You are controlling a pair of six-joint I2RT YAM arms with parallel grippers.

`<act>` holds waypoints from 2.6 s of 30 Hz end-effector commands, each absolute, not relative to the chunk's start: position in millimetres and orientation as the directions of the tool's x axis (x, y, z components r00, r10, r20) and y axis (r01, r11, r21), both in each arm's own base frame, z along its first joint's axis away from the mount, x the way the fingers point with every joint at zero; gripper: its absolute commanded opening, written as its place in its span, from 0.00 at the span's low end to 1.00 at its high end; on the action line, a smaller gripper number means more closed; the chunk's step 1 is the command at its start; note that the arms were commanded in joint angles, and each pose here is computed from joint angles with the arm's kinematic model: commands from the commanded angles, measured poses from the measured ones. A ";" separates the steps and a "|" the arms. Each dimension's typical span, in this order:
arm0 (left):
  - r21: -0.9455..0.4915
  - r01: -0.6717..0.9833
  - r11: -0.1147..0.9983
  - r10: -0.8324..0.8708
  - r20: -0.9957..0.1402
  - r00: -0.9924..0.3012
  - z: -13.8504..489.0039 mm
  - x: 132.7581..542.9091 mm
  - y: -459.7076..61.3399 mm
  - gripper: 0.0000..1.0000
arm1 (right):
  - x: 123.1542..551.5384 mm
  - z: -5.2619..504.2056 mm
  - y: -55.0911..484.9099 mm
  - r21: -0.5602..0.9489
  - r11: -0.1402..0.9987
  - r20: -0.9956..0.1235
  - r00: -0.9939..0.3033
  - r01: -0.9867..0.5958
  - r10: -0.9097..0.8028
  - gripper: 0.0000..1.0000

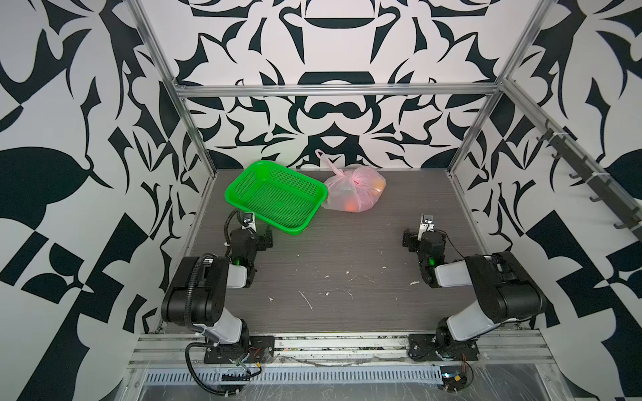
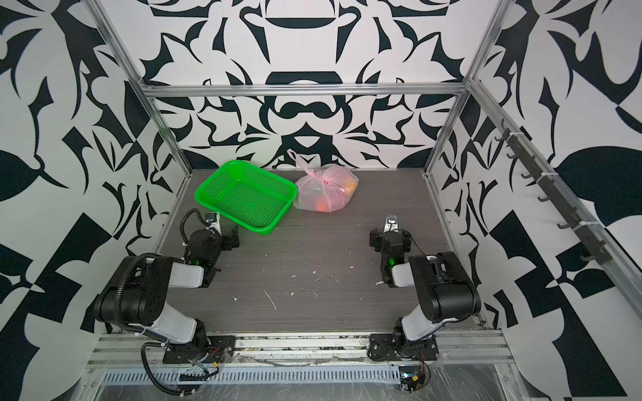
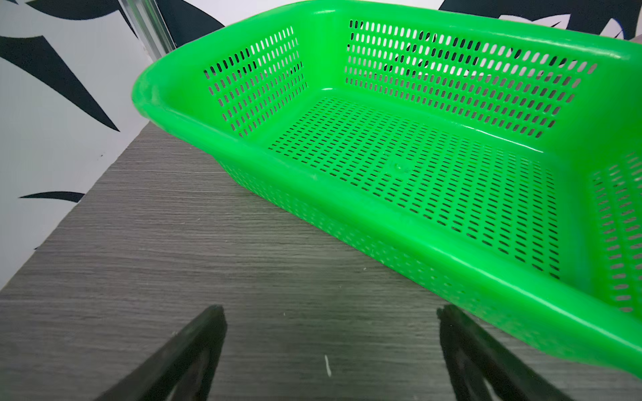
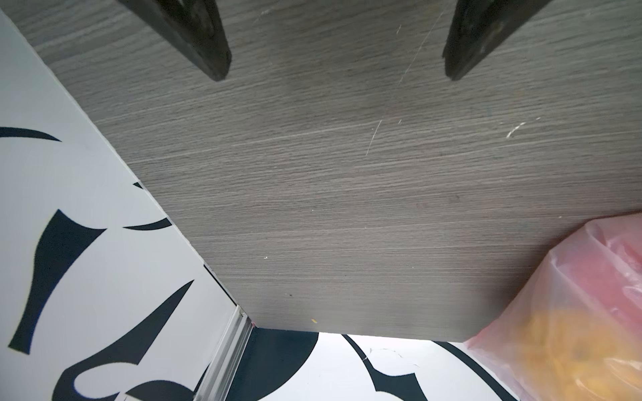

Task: Untie the knot of the plastic bag and take out the fruit
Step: Pick up the basket from the top-left of the table.

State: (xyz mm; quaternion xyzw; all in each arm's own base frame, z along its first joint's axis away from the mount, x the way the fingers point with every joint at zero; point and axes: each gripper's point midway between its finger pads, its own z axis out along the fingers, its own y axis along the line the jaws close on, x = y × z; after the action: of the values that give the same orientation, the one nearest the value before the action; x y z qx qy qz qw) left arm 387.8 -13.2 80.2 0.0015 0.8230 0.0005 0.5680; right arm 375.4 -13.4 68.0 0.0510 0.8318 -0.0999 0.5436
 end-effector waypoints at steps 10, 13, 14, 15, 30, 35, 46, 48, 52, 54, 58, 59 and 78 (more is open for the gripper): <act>0.007 0.013 1.000 0.011 -0.942 -0.336 88.1 393.6 -15.6 1.00 | 382.2 82.2 -12.8 -0.089 0.976 -0.932 -0.361 0.197 -0.013 1.00; 0.007 0.013 1.000 0.011 -0.942 -0.336 87.9 393.3 -15.6 1.00 | 382.3 82.3 -12.8 -0.089 0.976 -0.933 -0.360 0.197 -0.012 1.00; 0.007 0.013 1.000 0.011 -0.942 -0.336 87.9 393.4 -15.6 1.00 | 382.2 82.1 -12.6 -0.089 0.977 -0.932 -0.361 0.196 -0.013 1.00; 0.007 0.013 1.000 0.011 -0.942 -0.335 88.2 393.6 -15.6 1.00 | 382.2 82.3 -12.9 -0.089 0.976 -0.933 -0.360 0.197 -0.012 1.00; 0.008 0.015 1.000 0.013 -0.942 -0.336 88.4 393.9 -15.9 1.00 | 382.3 82.2 -12.7 -0.090 0.976 -0.932 -0.361 0.196 -0.013 1.00; 0.008 0.019 1.000 0.013 -0.941 -0.338 87.5 393.4 -16.4 1.00 | 382.2 82.2 -12.8 -0.090 0.976 -0.932 -0.361 0.196 -0.014 1.00; 0.002 -0.044 0.999 -0.012 -0.949 -0.316 123.3 382.5 -5.9 1.00 | 358.5 122.5 -33.4 -0.020 0.941 -0.934 -0.342 0.338 0.103 1.00; -0.045 -0.123 0.991 -0.085 -0.935 -0.344 141.8 375.6 4.3 1.00 | 347.7 129.3 -35.8 -0.018 0.933 -0.912 -0.388 0.358 0.132 1.00; -0.189 -0.369 0.910 -0.343 -0.842 -0.416 155.2 352.6 32.8 1.00 | 333.8 159.0 -29.8 0.078 0.924 -0.861 -0.442 0.375 0.252 1.00; -0.239 -0.355 0.904 -0.384 -0.820 -0.425 160.7 348.3 26.6 1.00 | 329.0 173.4 -21.2 0.124 0.929 -0.841 -0.461 0.347 0.285 1.00; -0.318 -0.339 0.885 -0.450 -0.770 -0.452 171.1 339.8 14.5 1.00 | 322.1 186.4 -9.0 0.223 0.909 -0.780 -0.495 0.352 0.383 1.00; -0.336 -0.331 0.882 -0.462 -0.756 -0.463 173.6 338.4 10.8 1.00 | 322.2 188.6 -2.3 0.255 0.908 -0.764 -0.507 0.332 0.399 1.00; -0.451 -0.426 0.784 -0.603 -0.394 -0.693 150.7 378.8 -28.4 1.00 | 338.0 187.6 101.6 0.280 0.957 -0.668 -0.700 0.078 0.253 0.94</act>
State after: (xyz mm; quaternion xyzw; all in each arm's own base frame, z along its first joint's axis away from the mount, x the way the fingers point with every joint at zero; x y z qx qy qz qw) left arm 381.9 -20.9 162.9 -0.2528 0.9051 -0.1334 0.3148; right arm 332.3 96.8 173.3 0.0950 0.9191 0.1122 0.3655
